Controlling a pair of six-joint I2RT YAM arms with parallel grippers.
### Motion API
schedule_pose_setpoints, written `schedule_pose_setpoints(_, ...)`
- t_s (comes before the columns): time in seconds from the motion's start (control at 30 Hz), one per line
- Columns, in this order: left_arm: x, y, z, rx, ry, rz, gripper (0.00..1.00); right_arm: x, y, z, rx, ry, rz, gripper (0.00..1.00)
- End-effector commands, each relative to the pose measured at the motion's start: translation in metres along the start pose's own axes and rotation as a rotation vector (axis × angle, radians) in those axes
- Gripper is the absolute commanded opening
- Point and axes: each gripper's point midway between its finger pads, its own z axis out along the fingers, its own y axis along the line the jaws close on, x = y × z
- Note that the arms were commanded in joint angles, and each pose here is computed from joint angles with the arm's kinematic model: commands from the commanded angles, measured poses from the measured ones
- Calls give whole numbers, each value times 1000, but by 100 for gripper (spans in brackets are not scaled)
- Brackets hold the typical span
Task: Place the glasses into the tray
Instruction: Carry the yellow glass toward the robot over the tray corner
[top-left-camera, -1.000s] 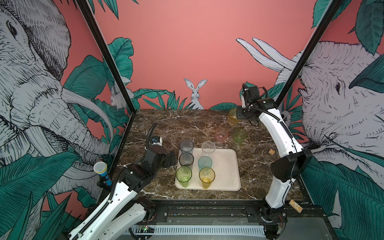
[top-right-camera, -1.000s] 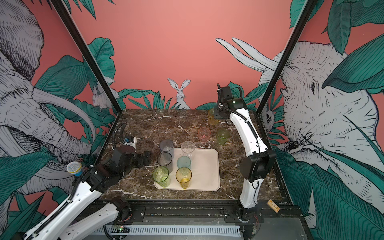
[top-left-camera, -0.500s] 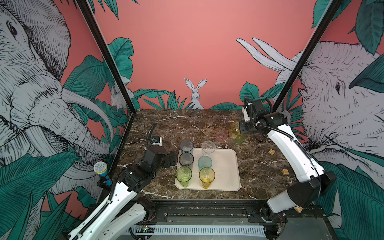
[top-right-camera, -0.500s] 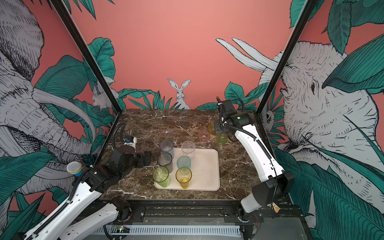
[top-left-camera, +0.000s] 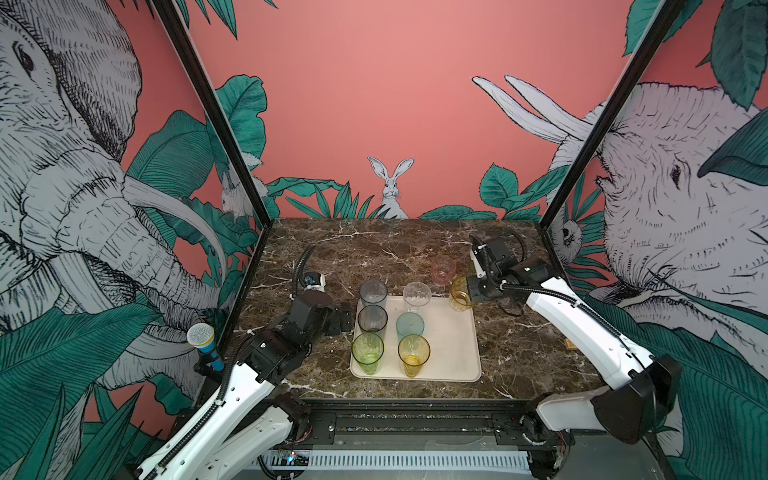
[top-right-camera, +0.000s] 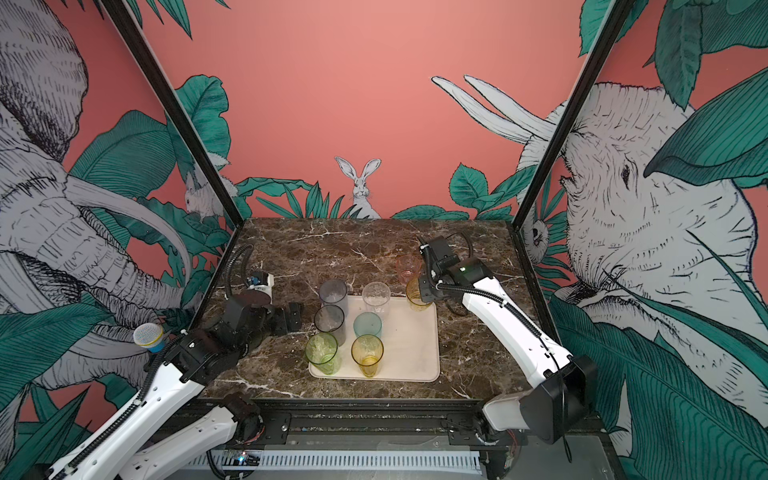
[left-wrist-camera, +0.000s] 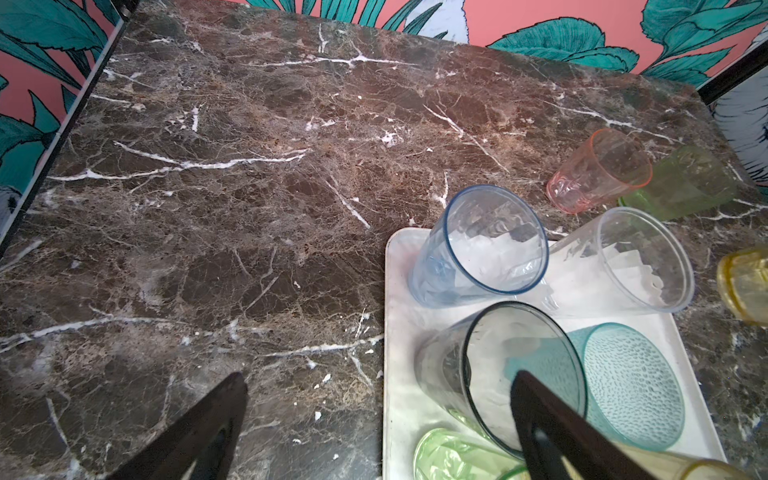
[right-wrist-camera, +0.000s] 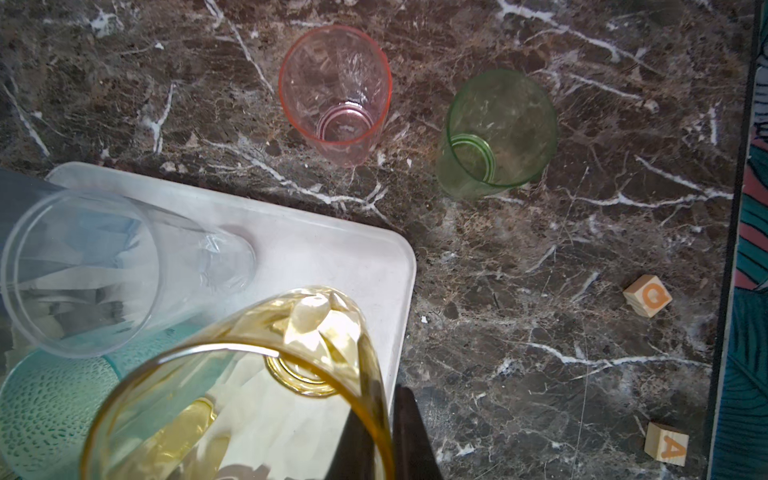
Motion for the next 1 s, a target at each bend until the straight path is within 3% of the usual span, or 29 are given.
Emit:
schedule_pose_setpoints(0.0, -2, 0, 1, 1, -9, -26, 99, -7, 6, -2, -18, -70, 22, 0)
schedule_pose_setpoints(0.97, 2, -1, 6, 1, 5, -29, 99, 22, 22, 72, -28, 0, 31, 0)
